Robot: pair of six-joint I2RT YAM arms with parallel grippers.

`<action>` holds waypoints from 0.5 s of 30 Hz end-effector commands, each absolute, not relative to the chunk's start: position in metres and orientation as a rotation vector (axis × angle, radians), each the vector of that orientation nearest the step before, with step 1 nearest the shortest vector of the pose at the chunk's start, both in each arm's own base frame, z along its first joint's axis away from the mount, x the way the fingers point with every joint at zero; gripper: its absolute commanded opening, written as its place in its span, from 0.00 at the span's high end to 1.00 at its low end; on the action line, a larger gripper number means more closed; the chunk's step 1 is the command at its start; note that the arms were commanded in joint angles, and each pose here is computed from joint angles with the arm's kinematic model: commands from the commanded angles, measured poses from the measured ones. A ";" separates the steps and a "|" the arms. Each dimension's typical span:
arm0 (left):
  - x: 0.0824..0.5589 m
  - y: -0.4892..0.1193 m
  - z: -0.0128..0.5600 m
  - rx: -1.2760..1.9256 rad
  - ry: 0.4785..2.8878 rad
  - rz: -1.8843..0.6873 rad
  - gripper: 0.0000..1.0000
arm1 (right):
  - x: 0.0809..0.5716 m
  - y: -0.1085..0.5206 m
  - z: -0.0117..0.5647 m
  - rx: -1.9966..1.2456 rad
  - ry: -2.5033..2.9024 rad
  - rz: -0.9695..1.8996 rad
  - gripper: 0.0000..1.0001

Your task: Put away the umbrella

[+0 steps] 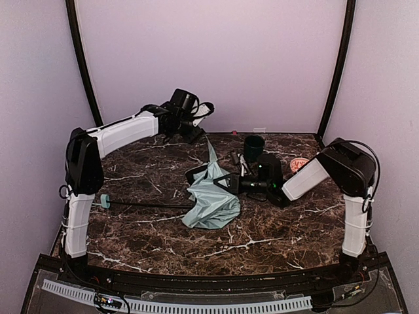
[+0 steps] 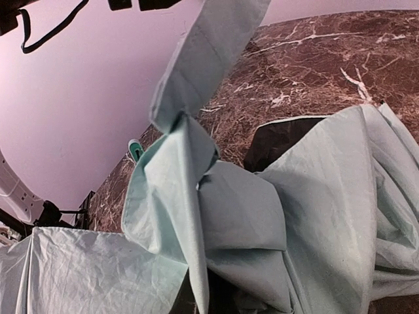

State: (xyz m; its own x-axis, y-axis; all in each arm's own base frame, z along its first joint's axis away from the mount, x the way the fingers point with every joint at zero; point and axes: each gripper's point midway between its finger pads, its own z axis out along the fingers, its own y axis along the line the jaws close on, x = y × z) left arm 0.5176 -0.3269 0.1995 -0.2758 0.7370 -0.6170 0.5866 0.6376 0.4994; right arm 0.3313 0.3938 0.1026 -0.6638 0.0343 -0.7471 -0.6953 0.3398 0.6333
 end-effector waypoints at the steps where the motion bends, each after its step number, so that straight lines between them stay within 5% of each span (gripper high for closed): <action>1: 0.554 -0.298 0.222 0.853 1.976 0.097 0.28 | 0.344 0.392 0.091 -0.519 1.980 1.392 1.00; 8: 0.605 -0.237 0.206 0.714 2.060 0.112 0.16 | 0.343 0.391 0.074 -0.466 2.034 1.451 1.00; 15: 0.533 -0.269 0.207 0.823 2.067 -0.238 0.19 | 0.356 0.388 0.074 -0.396 2.065 1.425 1.00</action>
